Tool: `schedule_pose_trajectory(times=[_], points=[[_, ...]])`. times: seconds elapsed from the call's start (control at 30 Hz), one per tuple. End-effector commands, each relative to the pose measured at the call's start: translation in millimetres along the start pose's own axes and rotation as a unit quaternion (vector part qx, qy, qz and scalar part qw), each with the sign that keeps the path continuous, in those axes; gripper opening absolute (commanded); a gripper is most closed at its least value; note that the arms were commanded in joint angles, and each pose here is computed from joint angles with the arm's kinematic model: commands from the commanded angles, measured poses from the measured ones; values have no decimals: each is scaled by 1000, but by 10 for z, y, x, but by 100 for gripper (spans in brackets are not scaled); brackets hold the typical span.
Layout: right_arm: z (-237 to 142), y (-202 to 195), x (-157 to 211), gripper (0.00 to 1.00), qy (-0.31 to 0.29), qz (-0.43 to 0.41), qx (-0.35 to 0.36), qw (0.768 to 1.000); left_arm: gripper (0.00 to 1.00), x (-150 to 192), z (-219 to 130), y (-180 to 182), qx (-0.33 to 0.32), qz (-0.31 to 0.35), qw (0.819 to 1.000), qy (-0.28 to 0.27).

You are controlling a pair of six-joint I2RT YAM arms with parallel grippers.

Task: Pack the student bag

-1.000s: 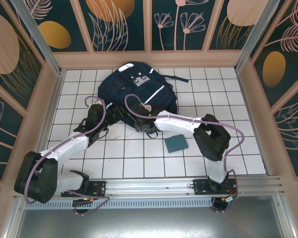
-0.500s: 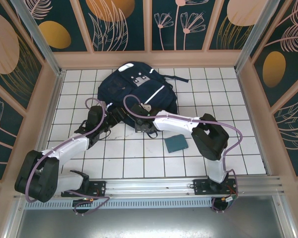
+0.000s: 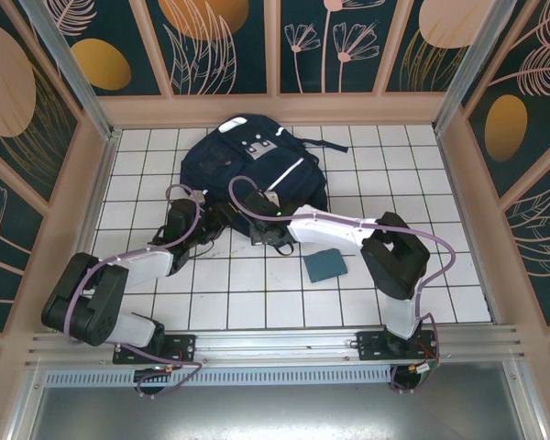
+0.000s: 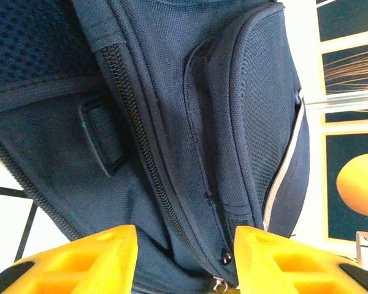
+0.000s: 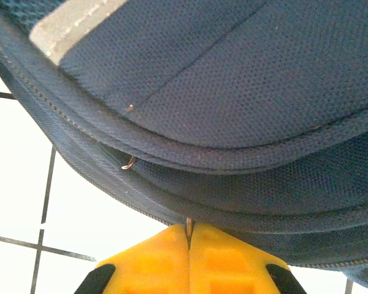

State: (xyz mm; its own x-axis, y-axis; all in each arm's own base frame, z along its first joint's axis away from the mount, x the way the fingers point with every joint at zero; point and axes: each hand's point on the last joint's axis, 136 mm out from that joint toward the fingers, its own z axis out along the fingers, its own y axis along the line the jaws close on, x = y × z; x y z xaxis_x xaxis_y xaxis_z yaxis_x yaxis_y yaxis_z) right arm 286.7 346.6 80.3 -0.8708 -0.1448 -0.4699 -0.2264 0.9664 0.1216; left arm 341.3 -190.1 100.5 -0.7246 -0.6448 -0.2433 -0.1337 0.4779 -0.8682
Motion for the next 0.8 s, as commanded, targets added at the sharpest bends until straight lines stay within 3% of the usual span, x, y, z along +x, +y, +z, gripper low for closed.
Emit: schedule_pose_trajectory(times=[0.0,0.4,0.5,0.6,0.77], points=[[-112,2,-87,0,-15,0,-18,1000,46,16,87,-150,34,-10,999,10],[-105,-65,-55,0,-13,7,-16,1000,43,-30,356,-300,81,-28,996,14],[-114,-69,-57,0,-13,8,-18,1000,42,-26,397,-221,65,-33,997,15],[-124,-86,-88,0,-18,10,-17,1000,36,1,445,-118,54,-45,997,19],[-106,-289,-65,0,-20,5,27,999,17,-49,454,-8,33,-55,998,0]])
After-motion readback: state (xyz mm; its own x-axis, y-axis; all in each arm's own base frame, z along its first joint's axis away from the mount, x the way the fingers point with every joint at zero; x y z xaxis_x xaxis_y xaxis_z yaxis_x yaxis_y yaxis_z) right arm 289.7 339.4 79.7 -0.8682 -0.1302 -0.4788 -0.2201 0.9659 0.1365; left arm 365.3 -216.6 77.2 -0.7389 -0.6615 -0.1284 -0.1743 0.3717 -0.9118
